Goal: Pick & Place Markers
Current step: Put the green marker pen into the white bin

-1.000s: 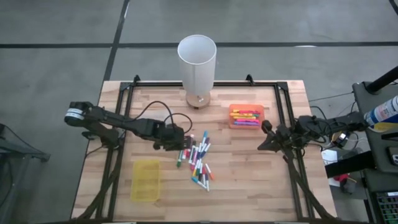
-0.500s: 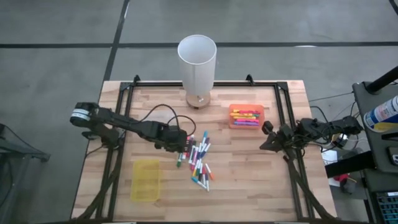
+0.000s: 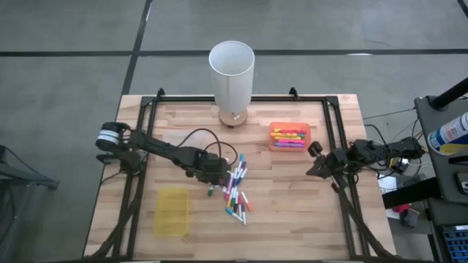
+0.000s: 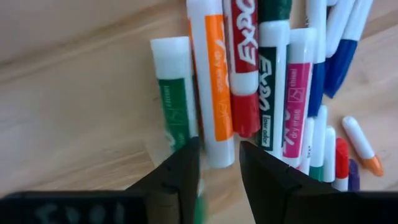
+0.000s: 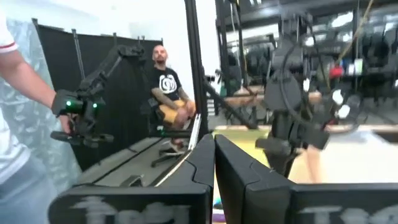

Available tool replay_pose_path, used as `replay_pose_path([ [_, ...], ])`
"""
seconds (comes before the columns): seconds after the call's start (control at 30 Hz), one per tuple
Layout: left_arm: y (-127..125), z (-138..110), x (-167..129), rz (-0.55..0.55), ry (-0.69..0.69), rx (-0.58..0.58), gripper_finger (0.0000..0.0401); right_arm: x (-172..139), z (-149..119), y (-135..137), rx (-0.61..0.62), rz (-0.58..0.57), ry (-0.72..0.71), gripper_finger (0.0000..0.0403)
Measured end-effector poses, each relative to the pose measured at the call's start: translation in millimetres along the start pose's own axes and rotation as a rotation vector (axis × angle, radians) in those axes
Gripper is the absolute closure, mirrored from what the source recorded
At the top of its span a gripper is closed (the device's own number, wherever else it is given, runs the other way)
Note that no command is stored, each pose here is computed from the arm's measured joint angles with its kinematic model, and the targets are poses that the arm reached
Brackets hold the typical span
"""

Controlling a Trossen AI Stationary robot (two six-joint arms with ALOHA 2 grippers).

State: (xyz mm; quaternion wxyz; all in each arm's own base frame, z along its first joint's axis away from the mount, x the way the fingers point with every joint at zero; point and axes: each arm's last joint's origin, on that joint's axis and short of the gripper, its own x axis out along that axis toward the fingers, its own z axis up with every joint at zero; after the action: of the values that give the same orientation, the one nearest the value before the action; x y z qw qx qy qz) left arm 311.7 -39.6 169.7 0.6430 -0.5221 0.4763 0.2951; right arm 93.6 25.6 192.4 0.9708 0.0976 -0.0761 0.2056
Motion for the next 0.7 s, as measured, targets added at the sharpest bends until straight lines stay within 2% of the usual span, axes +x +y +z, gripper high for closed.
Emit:
replay_pose_path([
  [0.47, 2.9, -1.2, -8.4, 0.018, 0.027, -0.004, 0.0277, 0.8, -2.4, -0.6, 0.032, -0.002, 0.012, 0.0394],
  [0.7, 6.7, 0.1, -11.0, 0.059, -0.036, -0.002, 0.0277, 0.6, -6.8, -1.5, 0.026, -0.012, 0.059, 0.0394],
])
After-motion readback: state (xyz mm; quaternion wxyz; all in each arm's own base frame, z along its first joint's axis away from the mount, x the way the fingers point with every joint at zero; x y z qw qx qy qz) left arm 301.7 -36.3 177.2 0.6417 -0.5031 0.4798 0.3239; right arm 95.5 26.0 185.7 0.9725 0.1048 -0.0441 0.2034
